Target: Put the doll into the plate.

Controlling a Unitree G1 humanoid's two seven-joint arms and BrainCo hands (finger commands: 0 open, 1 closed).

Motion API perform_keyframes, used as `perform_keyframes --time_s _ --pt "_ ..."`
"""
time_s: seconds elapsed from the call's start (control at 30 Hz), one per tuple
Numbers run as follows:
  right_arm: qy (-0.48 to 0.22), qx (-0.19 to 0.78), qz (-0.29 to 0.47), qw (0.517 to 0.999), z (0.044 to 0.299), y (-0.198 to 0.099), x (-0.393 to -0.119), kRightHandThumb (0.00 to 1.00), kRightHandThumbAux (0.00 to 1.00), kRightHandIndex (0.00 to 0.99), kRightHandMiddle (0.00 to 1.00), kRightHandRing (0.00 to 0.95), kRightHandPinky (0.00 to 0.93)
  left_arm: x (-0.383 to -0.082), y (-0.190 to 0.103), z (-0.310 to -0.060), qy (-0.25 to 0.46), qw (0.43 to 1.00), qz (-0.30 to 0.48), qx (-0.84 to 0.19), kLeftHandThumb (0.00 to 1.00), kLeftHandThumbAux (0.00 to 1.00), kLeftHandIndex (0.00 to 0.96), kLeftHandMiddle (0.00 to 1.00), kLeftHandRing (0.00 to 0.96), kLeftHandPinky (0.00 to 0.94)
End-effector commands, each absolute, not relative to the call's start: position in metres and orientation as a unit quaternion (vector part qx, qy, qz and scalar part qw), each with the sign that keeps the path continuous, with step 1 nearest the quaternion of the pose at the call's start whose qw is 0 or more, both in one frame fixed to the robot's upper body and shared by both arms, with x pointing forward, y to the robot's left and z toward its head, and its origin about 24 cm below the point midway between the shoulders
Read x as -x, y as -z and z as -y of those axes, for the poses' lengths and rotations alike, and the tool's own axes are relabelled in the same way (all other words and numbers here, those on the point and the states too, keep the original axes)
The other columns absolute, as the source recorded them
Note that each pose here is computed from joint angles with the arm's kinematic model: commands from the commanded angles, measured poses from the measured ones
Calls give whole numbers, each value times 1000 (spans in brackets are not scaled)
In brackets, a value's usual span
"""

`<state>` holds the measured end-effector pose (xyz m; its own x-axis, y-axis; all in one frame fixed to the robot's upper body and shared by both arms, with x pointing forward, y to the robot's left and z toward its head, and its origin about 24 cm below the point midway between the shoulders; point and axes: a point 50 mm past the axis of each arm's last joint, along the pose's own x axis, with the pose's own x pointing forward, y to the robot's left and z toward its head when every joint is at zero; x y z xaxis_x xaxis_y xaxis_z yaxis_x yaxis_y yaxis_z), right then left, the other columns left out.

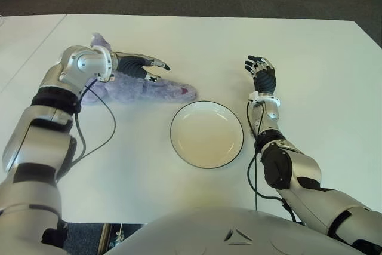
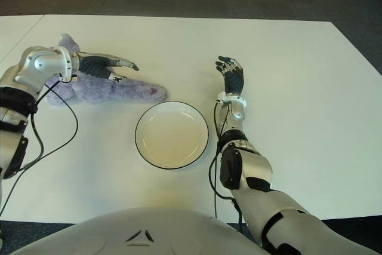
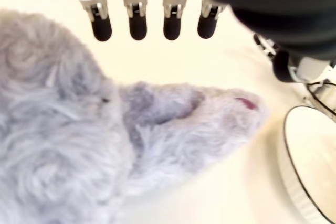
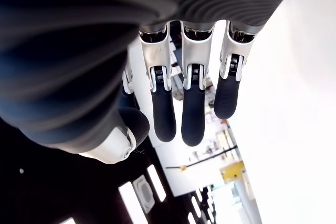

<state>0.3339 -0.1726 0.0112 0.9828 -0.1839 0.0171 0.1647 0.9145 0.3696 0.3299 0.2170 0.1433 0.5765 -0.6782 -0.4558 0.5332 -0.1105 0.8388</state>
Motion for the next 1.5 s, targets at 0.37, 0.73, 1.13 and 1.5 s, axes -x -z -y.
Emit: perform_keyframes --time_s 0.37,0.73,1.13,1.5 --pt "147 -240 -216 935 158 98 -239 729 730 419 342 373 320 -296 -147 -209 495 652 74 -570 302 191 0 0 0 0" --pt "148 -240 -212 936 158 97 -239 729 730 419 337 363 326 -294 -148 -209 487 644 71 -586 227 195 0 0 0 0" --pt "147 -243 -212 935 158 98 -239 728 730 419 334 335 279 -297 -141 -211 493 640 48 -587 249 189 0 0 0 0" --pt "149 -240 -215 935 159 98 -239 727 730 418 333 348 303 -313 -77 -201 386 639 45 -664 371 145 0 0 0 0"
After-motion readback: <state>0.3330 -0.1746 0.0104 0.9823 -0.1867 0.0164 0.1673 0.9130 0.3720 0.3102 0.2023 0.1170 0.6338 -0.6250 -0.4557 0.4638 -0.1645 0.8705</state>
